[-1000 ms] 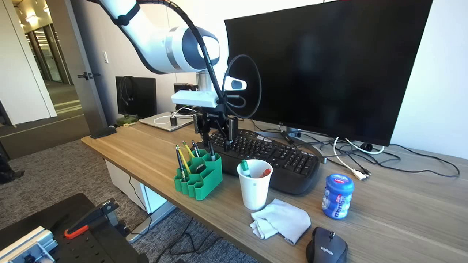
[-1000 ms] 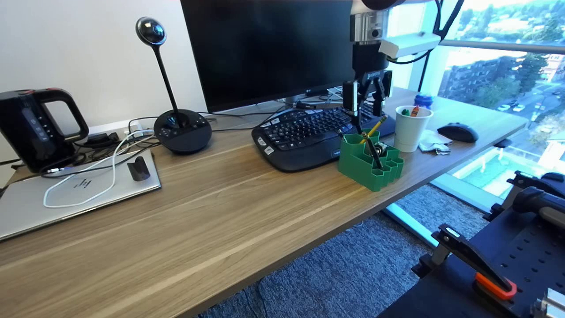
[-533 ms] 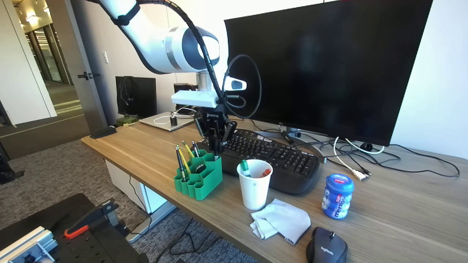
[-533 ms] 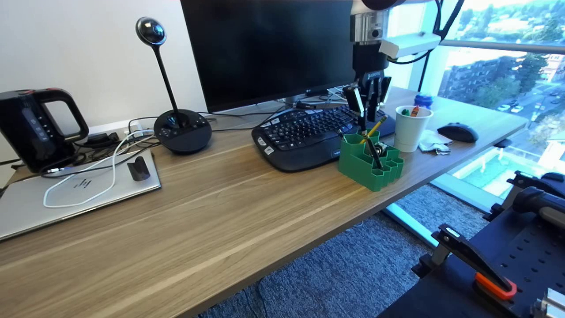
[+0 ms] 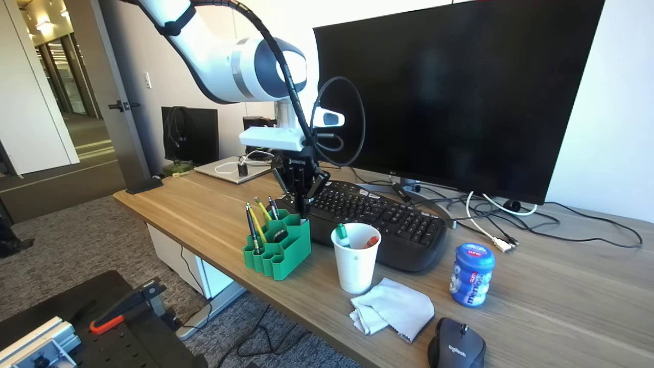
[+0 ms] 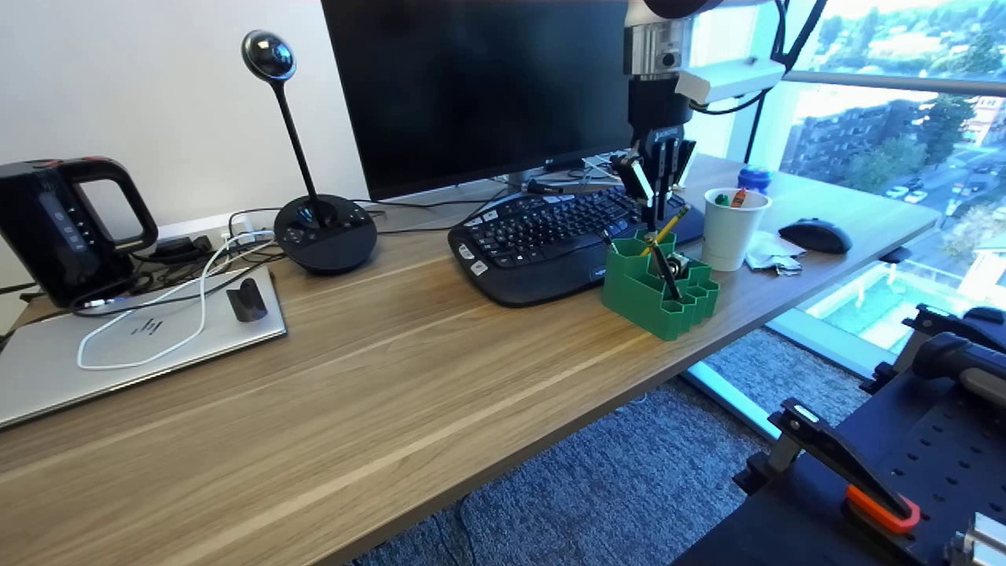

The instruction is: Move the black marker into the cup

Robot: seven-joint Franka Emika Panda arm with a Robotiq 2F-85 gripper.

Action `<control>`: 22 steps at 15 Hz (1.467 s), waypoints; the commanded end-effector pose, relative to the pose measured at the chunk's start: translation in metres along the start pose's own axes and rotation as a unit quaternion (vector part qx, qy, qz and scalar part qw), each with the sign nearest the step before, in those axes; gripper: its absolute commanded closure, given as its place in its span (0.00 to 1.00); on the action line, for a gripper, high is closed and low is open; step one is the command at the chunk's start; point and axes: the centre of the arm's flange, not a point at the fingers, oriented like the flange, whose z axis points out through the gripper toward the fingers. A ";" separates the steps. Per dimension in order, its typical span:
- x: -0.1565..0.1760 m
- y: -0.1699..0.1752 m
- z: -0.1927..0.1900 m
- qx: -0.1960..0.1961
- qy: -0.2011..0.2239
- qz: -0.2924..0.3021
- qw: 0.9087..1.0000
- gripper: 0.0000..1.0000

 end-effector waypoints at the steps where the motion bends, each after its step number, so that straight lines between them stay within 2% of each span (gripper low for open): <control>1: 0.002 0.000 -0.003 -0.007 -0.006 -0.005 1.000 0.96; 11: 0.003 0.011 -0.039 -0.004 0.018 -0.005 1.000 0.96; 18: 0.005 0.036 -0.077 -0.002 0.047 0.007 0.999 0.96; 22: 0.005 0.049 -0.085 -0.004 0.055 0.015 0.998 0.96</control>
